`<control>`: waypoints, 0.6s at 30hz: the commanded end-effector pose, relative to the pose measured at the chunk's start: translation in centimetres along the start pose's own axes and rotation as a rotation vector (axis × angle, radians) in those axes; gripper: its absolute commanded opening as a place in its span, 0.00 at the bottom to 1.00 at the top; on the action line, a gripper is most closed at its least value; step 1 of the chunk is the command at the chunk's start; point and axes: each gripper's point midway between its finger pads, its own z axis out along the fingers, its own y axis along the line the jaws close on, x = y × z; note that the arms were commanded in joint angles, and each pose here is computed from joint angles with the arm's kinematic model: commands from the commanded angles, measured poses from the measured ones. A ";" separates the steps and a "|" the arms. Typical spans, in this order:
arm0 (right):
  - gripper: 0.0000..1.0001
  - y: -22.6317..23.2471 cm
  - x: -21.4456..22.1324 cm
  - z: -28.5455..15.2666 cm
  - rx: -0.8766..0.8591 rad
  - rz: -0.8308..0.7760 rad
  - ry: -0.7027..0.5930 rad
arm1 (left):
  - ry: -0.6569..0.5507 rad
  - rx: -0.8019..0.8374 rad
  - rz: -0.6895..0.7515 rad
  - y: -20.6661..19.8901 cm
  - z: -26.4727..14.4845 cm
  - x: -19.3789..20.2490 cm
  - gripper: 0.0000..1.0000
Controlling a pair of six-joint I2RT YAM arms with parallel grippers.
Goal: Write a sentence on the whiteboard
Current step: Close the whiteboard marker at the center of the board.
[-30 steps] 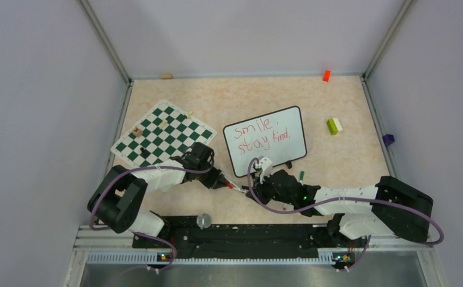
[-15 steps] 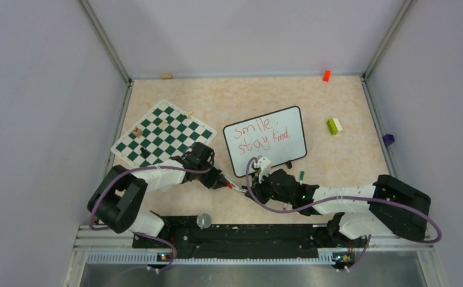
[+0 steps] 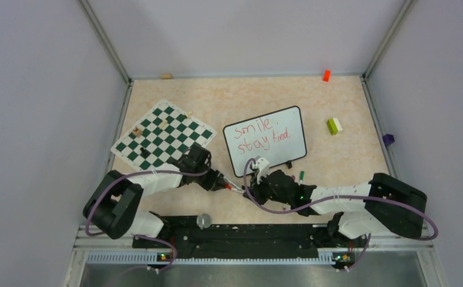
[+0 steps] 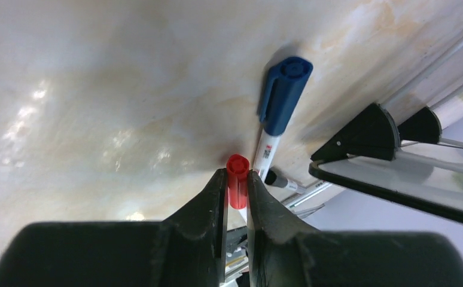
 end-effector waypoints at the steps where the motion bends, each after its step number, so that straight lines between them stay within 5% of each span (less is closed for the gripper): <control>1: 0.00 0.8 -4.6 -0.4 0.000 0.001 -0.172 | 0.043 0.029 -0.045 0.0 -2.5 1.5 0.00; 18: 0.00 1.9 -11.4 -1.6 0.009 -0.025 -0.378 | 0.160 0.393 -0.124 -7.3 -9.0 5.6 0.00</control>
